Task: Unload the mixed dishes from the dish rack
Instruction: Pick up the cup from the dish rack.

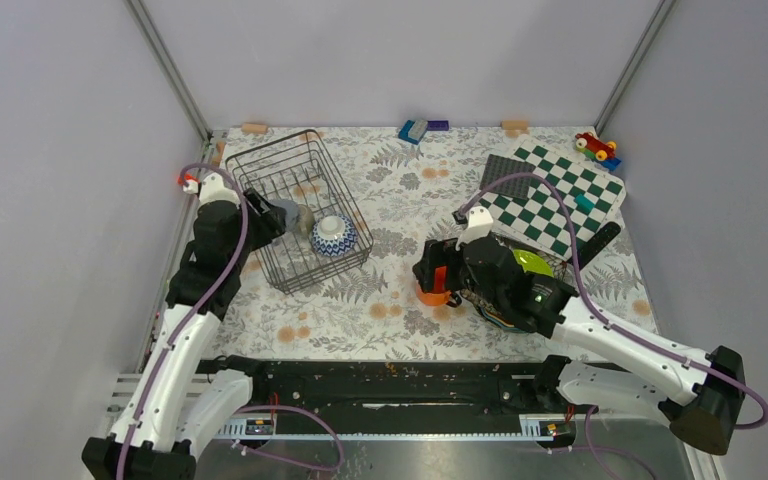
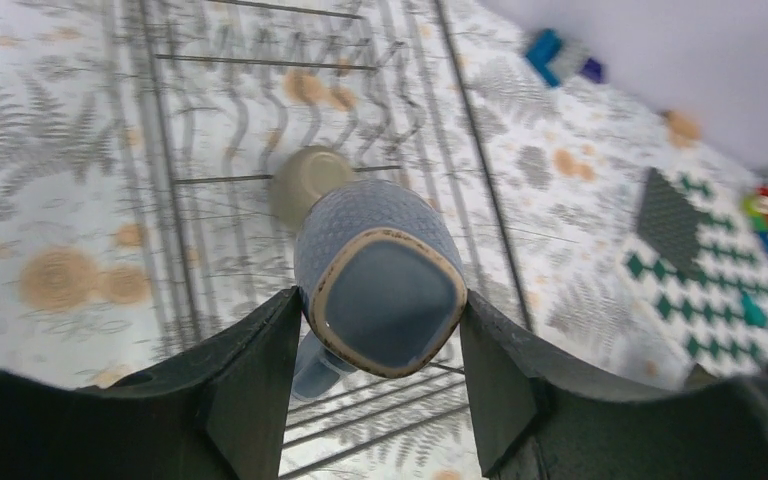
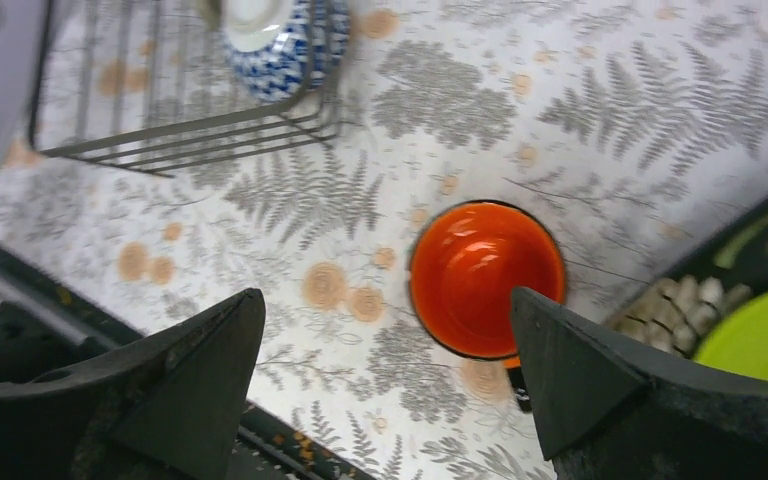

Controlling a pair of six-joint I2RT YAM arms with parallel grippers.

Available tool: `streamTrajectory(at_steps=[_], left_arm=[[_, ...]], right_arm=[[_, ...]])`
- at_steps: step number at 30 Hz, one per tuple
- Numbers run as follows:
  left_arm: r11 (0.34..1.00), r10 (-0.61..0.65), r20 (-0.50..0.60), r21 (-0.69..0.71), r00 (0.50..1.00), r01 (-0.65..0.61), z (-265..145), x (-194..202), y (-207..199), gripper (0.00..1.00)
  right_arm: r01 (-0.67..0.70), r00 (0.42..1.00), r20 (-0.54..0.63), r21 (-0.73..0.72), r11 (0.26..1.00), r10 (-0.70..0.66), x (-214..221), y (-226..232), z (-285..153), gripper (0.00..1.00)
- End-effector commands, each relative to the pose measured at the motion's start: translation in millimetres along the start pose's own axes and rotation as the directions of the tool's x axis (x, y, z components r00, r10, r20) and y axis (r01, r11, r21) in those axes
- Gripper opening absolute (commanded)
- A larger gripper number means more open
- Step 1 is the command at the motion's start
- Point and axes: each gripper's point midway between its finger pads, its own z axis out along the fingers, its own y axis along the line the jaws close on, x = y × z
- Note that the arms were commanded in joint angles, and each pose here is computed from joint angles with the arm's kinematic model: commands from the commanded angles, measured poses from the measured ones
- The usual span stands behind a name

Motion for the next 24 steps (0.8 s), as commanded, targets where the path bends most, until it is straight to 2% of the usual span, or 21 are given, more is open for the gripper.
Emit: streamTrajectory(at_steps=[1,6,9,12,15,24], left_arm=[[0.933,-0.119,0.074,0.350,0.990,0.086,-24,-27,-65,0.00],[0.750,-0.220,-0.034,0.633,0.975,0.191,-60,-20,-114,0.00],[0.628,-0.267,-0.107,0.735,0.958,0.257,-79,-17,-131,0.00],[0.533,-0.300,-0.172,0.785,0.938,0.314,-94,-14,-139,0.00],[0.469,-0.319,-0.221,0.808,0.922,0.356,-105,-12,-143,0.00],[0.363,-0.308,-0.281,0.849,0.909,0.385,-132,-4,-147,0.00]], right_arm=[[-0.018,0.989,0.134,-0.302,0.953,0.061,-34,56,-10,0.99],[0.031,0.977,0.192,-0.566,0.824,0.095,-55,110,-28,0.97],[0.057,0.970,0.216,-0.650,0.758,0.113,-70,134,-33,0.95],[0.071,0.964,0.235,-0.673,0.736,0.121,-84,148,-31,0.93],[0.093,0.954,0.268,-0.684,0.723,0.132,-94,156,-27,0.92],[0.155,0.915,0.369,-0.694,0.703,0.162,-119,167,-27,0.90]])
